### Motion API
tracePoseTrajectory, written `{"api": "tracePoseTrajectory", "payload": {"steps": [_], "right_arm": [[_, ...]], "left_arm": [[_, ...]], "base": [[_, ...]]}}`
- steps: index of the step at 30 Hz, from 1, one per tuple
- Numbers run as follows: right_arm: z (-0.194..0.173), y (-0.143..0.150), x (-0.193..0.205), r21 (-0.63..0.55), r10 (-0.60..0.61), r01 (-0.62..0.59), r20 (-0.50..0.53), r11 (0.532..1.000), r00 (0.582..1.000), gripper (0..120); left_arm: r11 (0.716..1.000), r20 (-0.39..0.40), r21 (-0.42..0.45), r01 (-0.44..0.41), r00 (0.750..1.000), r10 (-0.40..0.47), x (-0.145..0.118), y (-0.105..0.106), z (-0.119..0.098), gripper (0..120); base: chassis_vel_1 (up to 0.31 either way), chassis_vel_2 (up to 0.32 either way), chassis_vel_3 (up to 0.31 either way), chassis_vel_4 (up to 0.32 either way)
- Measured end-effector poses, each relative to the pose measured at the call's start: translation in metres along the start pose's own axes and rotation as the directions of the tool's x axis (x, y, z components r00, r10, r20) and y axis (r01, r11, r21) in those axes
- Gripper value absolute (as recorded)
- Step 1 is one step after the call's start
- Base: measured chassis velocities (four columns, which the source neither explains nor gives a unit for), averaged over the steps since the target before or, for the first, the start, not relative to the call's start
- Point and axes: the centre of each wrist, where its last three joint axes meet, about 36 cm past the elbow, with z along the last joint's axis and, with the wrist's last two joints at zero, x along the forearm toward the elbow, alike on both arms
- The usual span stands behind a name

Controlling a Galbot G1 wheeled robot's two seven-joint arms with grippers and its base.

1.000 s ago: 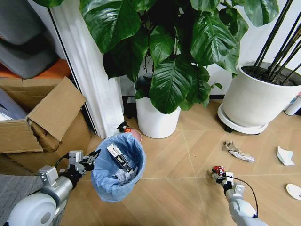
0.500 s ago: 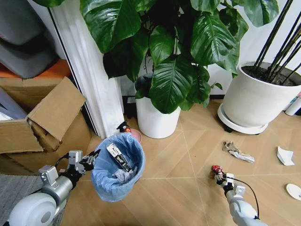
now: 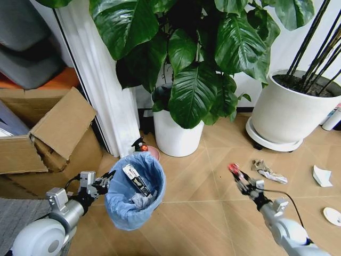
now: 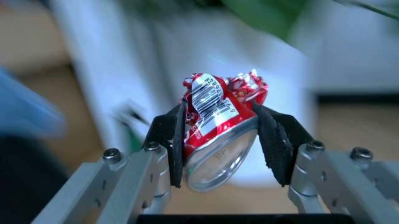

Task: Pick up the trash bin and place the garbage on the floor into it.

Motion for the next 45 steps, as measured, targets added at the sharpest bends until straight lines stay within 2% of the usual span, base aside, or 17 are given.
{"api": "tracePoseTrajectory", "payload": {"steps": [1, 2, 4, 6, 8, 10, 11, 13, 14, 18, 19, 22, 31, 37, 40, 41, 45], "right_arm": [[-0.007, 0.010, -0.011, -0.018, -0.051, 0.052, 0.030, 0.998, 0.998, 36], [-0.007, 0.010, -0.011, -0.018, -0.051, 0.052, 0.030, 0.998, 0.998, 36], [-0.028, 0.038, -0.043, -0.048, -0.221, 0.228, 0.110, 0.973, 0.969, 36], [-0.032, 0.044, -0.051, -0.051, -0.264, 0.272, 0.129, 0.961, 0.956, 36], [-0.041, 0.069, -0.076, -0.076, -0.425, 0.445, 0.192, 0.892, 0.885, 35], [-0.038, 0.082, -0.089, -0.091, -0.517, 0.544, 0.214, 0.834, 0.829, 35], [-0.038, 0.082, -0.089, -0.091, -0.517, 0.544, 0.214, 0.834, 0.829, 35], [-0.025, 0.086, -0.097, -0.113, -0.592, 0.620, 0.206, 0.777, 0.779, 35], [-0.025, 0.086, -0.097, -0.113, -0.592, 0.620, 0.206, 0.777, 0.779, 35], [-0.006, 0.096, -0.117, -0.149, -0.685, 0.710, 0.187, 0.688, 0.704, 35], [-0.006, 0.096, -0.117, -0.149, -0.685, 0.710, 0.187, 0.688, 0.704, 35], [-0.005, 0.102, -0.131, -0.158, -0.723, 0.744, 0.178, 0.649, 0.668, 35], [-0.001, 0.101, -0.145, -0.161, -0.757, 0.765, 0.123, 0.623, 0.642, 35], [0.011, 0.096, -0.143, -0.149, -0.749, 0.747, 0.058, 0.648, 0.660, 36], [0.013, 0.094, -0.145, -0.145, -0.743, 0.740, 0.043, 0.657, 0.668, 52], [0.013, 0.094, -0.145, -0.145, -0.743, 0.740, 0.043, 0.657, 0.668, 52], [0.012, 0.093, -0.148, -0.144, -0.740, 0.737, 0.041, 0.660, 0.671, 69]], "left_arm": [[1.000, -0.003, 0.001, -0.001, 1.000, 0.001, -0.001, 0.000, 0.001, 0], [1.000, -0.003, 0.001, -0.001, 1.000, 0.001, -0.001, 0.000, 0.001, 0], [1.000, -0.020, -0.004, -0.002, 1.000, 0.002, -0.002, 0.001, 0.004, 0], [1.000, -0.024, -0.006, -0.003, 1.000, 0.003, -0.002, 0.001, 0.004, 0], [1.000, -0.034, -0.012, -0.008, 0.999, 0.008, -0.001, 0.001, 0.005, 0], [1.000, -0.039, -0.016, -0.011, 0.999, 0.011, -0.001, 0.001, 0.006, 0], [1.000, -0.039, -0.016, -0.011, 0.999, 0.011, -0.001, 0.001, 0.006, 0], [1.000, -0.044, -0.021, -0.017, 0.999, 0.016, -0.001, 0.001, 0.005, 0], [1.000, -0.044, -0.021, -0.017, 0.999, 0.016, -0.001, 0.001, 0.005, 0], [0.999, -0.051, -0.027, -0.034, 0.998, 0.033, 0.000, 0.000, 0.003, 0], [0.999, -0.051, -0.027, -0.034, 0.998, 0.033, 0.000, 0.000, 0.003, 0], [0.998, -0.054, -0.030, -0.047, 0.998, 0.045, 0.000, -0.001, 0.003, 0], [0.997, -0.039, -0.021, -0.072, 0.997, 0.071, 0.000, -0.006, -0.003, 0], [0.996, -0.034, -0.010, -0.085, 0.996, 0.085, -0.001, -0.009, -0.004, 0], [0.996, -0.033, -0.006, -0.085, 0.996, 0.085, -0.001, -0.009, -0.004, 0], [0.996, -0.033, -0.006, -0.085, 0.996, 0.085, -0.001, -0.009, -0.004, 0], [0.996, -0.034, 0.002, -0.088, 0.996, 0.088, 0.000, -0.011, -0.005, 0]], "base": [[0.000, 0.000, 0.000, 0.000], [0.000, 0.000, 0.000, 0.000], [0.000, 0.000, 0.000, 0.000], [0.000, 0.000, 0.000, 0.000], [0.000, 0.000, 0.000, 0.000], [0.000, 0.000, 0.000, 0.000], [0.000, 0.000, 0.000, 0.000], [0.000, 0.000, 0.000, 0.000], [0.000, 0.000, 0.000, 0.000], [0.000, 0.000, 0.000, 0.000], [0.000, 0.000, 0.000, 0.000], [0.000, 0.000, 0.000, 0.000], [0.000, 0.000, 0.000, 0.000], [0.000, 0.000, 0.000, 0.000], [0.000, 0.000, 0.000, 0.000], [0.000, 0.000, 0.000, 0.000], [0.000, 0.000, 0.000, 0.000]]}}
